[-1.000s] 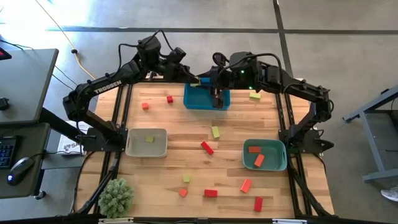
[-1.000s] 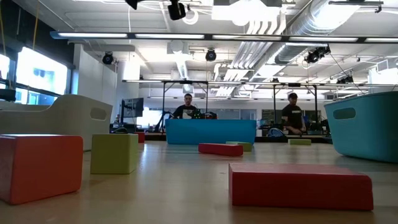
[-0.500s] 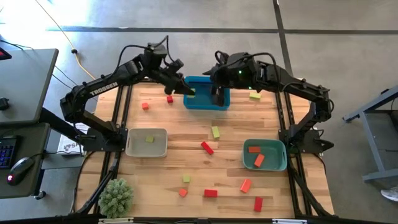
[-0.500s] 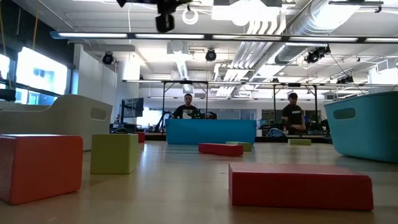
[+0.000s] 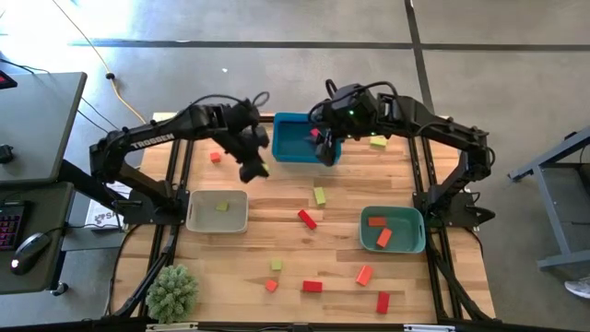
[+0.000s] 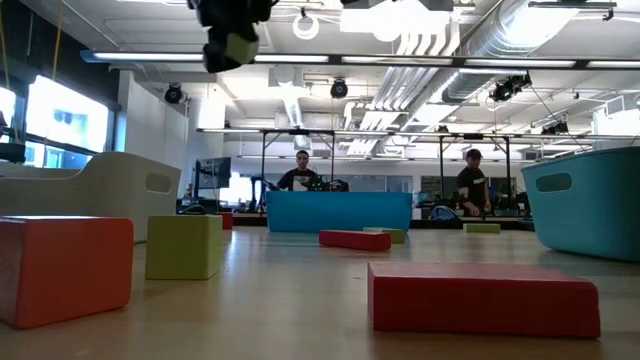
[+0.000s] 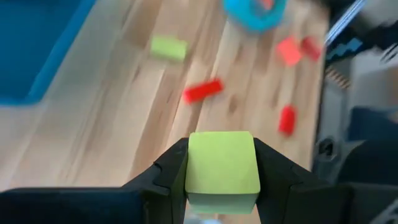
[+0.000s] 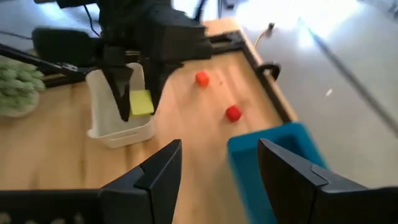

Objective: Sort & place blocks by color
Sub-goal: Put the bottom right green block into the white bin

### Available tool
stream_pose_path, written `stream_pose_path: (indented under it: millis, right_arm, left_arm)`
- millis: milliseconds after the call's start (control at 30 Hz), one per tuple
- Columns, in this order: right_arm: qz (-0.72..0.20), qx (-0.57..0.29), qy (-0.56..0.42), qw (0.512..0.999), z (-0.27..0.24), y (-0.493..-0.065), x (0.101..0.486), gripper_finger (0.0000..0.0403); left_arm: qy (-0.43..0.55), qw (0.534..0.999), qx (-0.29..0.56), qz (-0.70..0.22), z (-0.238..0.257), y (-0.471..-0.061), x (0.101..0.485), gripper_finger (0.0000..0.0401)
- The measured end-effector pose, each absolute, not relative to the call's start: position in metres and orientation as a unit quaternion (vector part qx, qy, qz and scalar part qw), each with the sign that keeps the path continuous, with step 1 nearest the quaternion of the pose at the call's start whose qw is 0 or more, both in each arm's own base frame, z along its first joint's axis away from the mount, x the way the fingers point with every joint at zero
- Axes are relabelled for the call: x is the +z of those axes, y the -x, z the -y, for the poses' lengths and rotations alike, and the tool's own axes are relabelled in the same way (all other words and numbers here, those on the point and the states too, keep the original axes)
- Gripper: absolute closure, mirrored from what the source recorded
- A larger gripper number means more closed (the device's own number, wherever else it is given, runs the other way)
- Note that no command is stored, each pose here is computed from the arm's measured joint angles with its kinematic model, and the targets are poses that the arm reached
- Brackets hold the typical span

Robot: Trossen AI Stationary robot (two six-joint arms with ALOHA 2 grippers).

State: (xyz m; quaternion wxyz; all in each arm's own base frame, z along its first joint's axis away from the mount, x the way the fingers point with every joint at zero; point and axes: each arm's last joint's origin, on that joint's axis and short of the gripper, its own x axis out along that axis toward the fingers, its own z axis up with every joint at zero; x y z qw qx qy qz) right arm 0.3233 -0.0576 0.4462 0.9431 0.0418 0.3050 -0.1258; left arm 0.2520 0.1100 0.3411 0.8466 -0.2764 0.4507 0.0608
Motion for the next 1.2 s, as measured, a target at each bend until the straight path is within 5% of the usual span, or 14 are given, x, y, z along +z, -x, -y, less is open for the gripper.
stream_pose_path:
  millis: [567,1200]
  right_arm:
    - [-0.376,-0.139,-0.159,0.902,0.043,-0.338,0.388,0.0208]
    - [-0.403,-0.137,-0.225,0.876,-0.001,-0.352,0.291,0.0208]
  left_arm:
    - [0.237,0.747,0.109,-0.612,-0.060,-0.245,0.260,0.0288]
    - [0.187,0.692,0.127,-0.685,-0.040,-0.225,0.214,0.0284]
